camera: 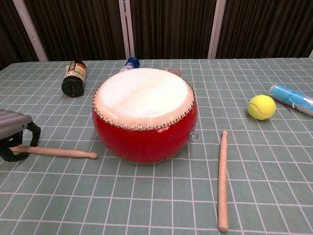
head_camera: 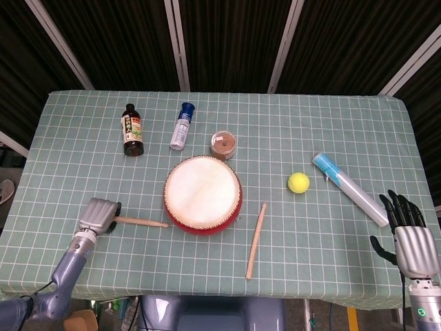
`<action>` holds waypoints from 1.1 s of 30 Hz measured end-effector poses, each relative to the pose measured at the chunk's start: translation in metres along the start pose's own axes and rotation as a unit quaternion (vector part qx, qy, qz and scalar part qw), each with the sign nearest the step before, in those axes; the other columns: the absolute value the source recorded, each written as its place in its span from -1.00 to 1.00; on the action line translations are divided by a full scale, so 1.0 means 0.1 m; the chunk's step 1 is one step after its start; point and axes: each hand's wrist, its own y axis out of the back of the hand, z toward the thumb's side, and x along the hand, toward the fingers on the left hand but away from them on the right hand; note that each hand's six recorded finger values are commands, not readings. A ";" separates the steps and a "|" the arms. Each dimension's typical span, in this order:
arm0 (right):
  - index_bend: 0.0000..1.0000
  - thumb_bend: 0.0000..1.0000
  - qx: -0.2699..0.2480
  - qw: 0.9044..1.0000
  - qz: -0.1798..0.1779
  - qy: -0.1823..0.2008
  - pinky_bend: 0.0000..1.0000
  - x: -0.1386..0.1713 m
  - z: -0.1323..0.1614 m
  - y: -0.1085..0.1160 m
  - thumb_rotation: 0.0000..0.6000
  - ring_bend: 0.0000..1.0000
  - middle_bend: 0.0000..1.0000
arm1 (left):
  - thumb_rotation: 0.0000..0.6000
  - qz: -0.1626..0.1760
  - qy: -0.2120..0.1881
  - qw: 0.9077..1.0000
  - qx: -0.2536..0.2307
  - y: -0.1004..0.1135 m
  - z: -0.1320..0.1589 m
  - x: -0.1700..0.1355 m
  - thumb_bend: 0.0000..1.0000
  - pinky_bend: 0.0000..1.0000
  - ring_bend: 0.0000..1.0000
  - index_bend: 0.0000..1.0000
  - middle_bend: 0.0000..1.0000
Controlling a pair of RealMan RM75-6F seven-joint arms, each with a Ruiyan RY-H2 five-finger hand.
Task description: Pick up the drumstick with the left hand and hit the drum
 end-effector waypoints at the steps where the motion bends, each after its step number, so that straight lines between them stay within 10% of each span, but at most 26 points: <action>1: -1.00 -0.34 0.000 1.000 0.000 0.000 -0.78 0.00 0.00 0.00 1.00 -1.00 -1.00 | 1.00 -0.001 0.000 1.000 0.000 -0.02 0.00 0.00 -0.38 0.90 1.00 0.07 1.00; 20: -1.00 -0.34 -0.003 1.000 -0.001 -0.001 -0.78 0.00 0.00 0.00 1.00 -1.00 -1.00 | 1.00 0.112 -0.048 0.989 -0.083 0.75 0.16 -0.36 -0.11 0.90 1.00 0.43 1.00; 33: -1.00 -0.34 -0.007 1.000 0.002 -0.004 -0.78 -0.01 -0.01 0.01 1.00 -1.00 -1.00 | 1.00 0.245 -0.081 0.942 -0.215 1.85 0.36 -0.47 -0.04 0.90 1.00 0.46 1.00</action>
